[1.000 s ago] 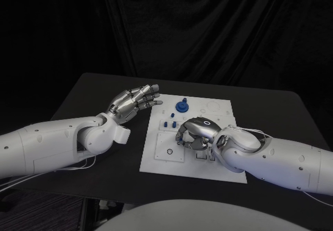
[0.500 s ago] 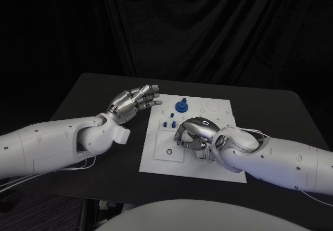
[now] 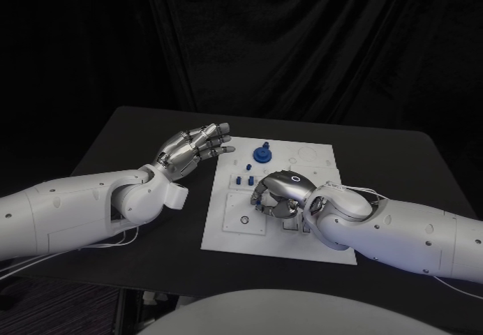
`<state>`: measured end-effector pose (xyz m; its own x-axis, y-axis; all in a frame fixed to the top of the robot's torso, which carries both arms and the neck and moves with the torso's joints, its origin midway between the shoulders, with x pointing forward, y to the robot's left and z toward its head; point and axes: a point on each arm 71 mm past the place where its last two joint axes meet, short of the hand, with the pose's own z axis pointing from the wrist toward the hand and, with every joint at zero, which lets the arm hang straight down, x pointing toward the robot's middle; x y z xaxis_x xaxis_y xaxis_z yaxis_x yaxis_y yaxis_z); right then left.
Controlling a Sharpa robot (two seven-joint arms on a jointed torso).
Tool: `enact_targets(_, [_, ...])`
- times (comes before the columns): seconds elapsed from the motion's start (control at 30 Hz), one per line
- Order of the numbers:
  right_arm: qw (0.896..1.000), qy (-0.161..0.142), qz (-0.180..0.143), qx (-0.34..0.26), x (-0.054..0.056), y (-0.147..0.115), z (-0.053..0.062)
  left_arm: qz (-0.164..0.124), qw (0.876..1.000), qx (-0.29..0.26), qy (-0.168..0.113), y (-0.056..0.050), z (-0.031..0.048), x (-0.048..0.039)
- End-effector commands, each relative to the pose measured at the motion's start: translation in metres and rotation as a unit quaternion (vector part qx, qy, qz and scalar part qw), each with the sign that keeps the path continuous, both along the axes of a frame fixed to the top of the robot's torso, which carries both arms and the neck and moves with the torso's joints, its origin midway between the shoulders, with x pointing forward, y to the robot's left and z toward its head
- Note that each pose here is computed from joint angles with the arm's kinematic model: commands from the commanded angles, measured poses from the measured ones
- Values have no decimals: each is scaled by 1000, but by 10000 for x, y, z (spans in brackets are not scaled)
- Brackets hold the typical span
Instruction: Assemble the parts on the task board
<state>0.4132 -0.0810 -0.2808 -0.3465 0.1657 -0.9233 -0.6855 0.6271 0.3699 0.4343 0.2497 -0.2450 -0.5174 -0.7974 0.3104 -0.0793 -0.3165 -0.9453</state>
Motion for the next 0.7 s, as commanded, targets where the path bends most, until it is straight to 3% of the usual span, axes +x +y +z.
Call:
enact_targets(0.03, [1000, 5, 0, -8, -13, -9, -47, 3, 999, -25, -27, 0, 45, -5])
enact_targets(0.7, [1000, 13, -3, -18, -20, -32, -71, 2, 999, -23, -23, 5, 22, -5])
